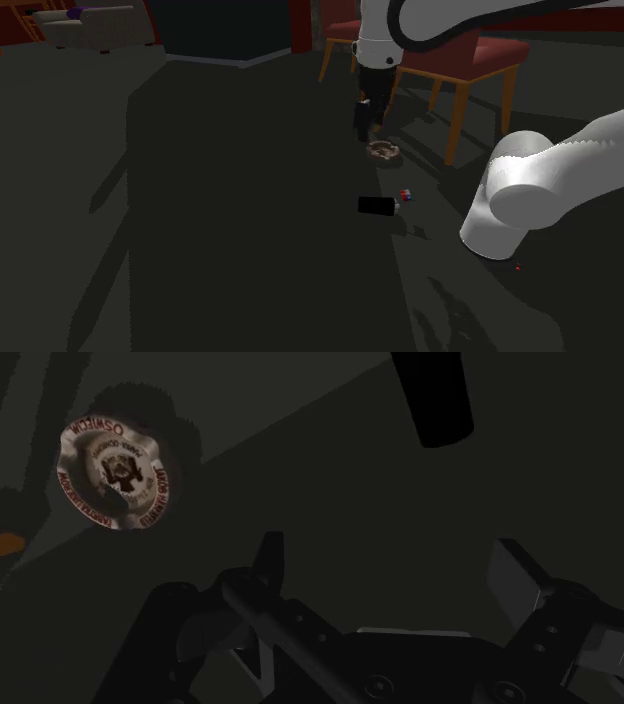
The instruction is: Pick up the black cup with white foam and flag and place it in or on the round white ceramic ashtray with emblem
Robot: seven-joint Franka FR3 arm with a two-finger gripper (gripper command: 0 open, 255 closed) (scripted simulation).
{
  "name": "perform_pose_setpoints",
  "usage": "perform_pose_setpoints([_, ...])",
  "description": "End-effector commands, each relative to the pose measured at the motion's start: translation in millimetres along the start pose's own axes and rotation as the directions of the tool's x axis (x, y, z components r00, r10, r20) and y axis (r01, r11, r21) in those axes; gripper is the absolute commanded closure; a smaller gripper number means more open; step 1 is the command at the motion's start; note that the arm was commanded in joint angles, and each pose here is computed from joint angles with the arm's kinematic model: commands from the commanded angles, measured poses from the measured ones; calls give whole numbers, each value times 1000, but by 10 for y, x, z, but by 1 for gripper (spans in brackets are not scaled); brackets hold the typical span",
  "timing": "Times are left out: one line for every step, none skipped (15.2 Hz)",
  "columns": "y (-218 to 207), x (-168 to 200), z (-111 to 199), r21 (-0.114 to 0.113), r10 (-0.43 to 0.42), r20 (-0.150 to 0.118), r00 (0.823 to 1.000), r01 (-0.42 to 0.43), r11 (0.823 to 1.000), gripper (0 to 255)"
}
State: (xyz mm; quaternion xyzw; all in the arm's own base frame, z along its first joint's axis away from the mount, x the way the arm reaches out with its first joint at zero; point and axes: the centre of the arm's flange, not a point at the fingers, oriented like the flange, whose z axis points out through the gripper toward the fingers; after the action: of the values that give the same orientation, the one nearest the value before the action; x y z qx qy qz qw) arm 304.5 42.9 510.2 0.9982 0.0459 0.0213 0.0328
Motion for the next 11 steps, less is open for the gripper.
perform_pose_setpoints([-112,-66,249,-10,-41,12,999,41,999,0])
perform_pose_setpoints([-169,-97,365,-15,-60,19,998,61,998,0])
perform_pose_setpoints([-224,-130,481,-20,-80,25,996,81,997,0])
perform_pose_setpoints([-278,-165,598,-24,-100,32,995,100,995,0])
perform_pose_setpoints([-331,-201,714,-28,-119,38,992,120,992,0])
perform_pose_setpoints([-382,-239,831,-32,-139,45,989,140,990,0])
perform_pose_setpoints([-433,-279,948,-36,-158,52,986,160,986,0])
perform_pose_setpoints([-481,-320,1064,-40,-177,59,982,180,983,0])
perform_pose_setpoints([-528,-364,1181,-44,-196,66,978,199,979,0])
perform_pose_setpoints([-574,-408,1297,-48,-215,73,974,219,975,0])
perform_pose_setpoints([-619,-455,1414,-51,-234,80,969,239,970,0])
